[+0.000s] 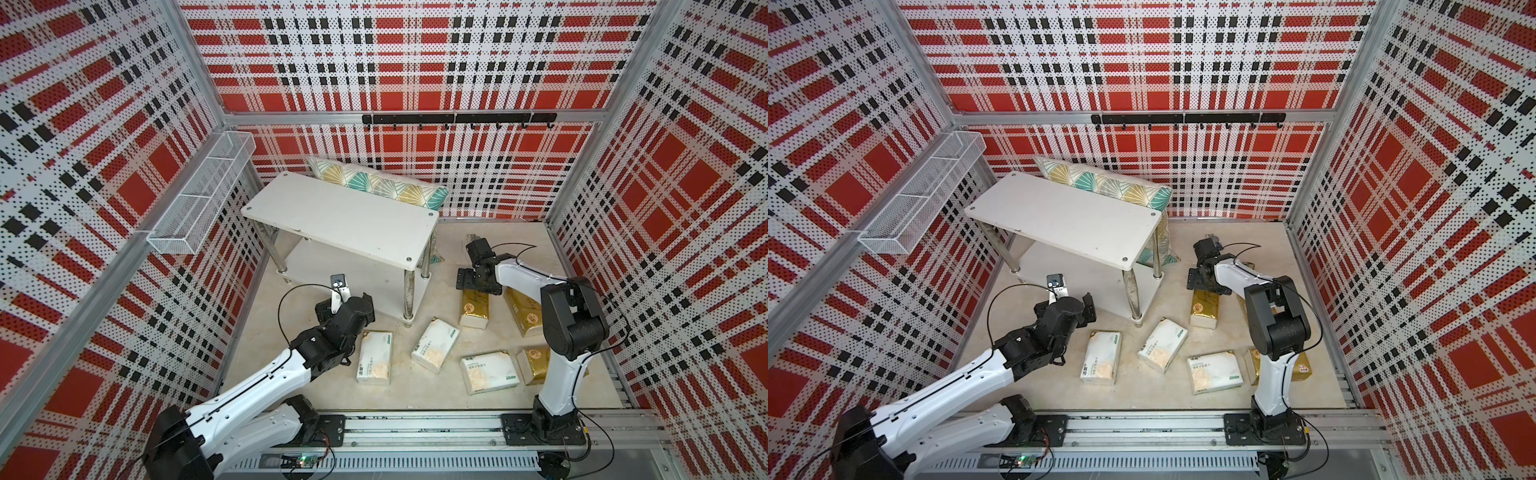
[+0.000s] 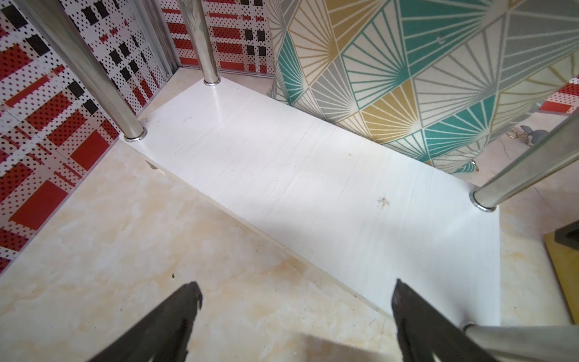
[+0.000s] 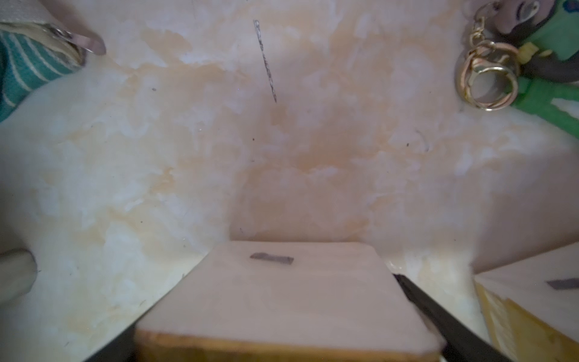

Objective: Place the tissue boxes on the shelf by color
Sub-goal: Pick up the box of tissues from the center of the board.

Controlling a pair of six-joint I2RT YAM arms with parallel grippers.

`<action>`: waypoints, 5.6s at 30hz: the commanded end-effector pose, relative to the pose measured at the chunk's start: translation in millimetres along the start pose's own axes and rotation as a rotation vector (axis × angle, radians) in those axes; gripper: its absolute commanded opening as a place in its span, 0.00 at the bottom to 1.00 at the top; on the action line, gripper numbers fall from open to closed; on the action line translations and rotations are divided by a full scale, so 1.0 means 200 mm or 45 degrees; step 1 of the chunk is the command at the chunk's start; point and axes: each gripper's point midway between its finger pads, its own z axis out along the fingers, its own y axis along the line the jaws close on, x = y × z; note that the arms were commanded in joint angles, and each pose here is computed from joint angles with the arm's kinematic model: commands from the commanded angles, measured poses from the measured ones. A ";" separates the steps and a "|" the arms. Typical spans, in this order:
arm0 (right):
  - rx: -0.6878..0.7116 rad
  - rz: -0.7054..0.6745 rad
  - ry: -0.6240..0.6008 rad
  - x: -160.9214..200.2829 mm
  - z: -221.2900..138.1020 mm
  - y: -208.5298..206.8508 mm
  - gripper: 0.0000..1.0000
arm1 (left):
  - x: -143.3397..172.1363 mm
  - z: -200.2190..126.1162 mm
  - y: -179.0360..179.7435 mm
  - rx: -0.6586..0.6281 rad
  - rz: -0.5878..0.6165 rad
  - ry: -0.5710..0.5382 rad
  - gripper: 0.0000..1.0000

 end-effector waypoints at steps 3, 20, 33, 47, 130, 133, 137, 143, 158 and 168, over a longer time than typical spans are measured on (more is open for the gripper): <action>0.046 0.008 0.051 0.07 0.05 -0.03 1.00 | 0.02 -0.01 -0.02 0.010 0.009 0.007 0.99; 0.051 0.053 0.091 0.13 0.11 -0.05 1.00 | 0.10 -0.11 -0.16 0.144 0.070 0.018 0.99; 0.020 0.074 0.124 0.15 0.11 -0.06 0.89 | 0.23 -0.31 -0.44 0.424 0.236 0.062 0.99; -0.008 0.127 0.122 0.07 -0.02 -0.12 0.81 | 0.35 -0.54 -0.80 0.776 0.329 0.030 0.99; -0.363 0.428 0.099 0.00 -0.45 0.00 0.67 | 0.34 -0.02 -1.67 0.637 0.668 -0.473 0.99; -0.367 0.414 0.111 0.03 -0.45 0.00 0.65 | 0.33 -0.02 -1.66 0.609 0.680 -0.500 0.99; -0.372 0.407 0.113 0.04 -0.46 0.00 0.65 | 0.33 -0.03 -1.69 0.648 0.696 -0.509 0.99; -0.376 0.375 0.152 0.08 -0.44 0.03 0.65 | 0.32 0.00 -1.69 0.622 0.700 -0.518 0.99; -0.405 0.359 0.199 0.15 -0.43 0.07 0.65 | 0.28 0.06 -1.70 0.588 0.704 -0.565 0.99; -0.416 0.333 0.220 0.17 -0.41 0.08 0.69 | 0.27 0.06 -1.70 0.620 0.718 -0.568 0.82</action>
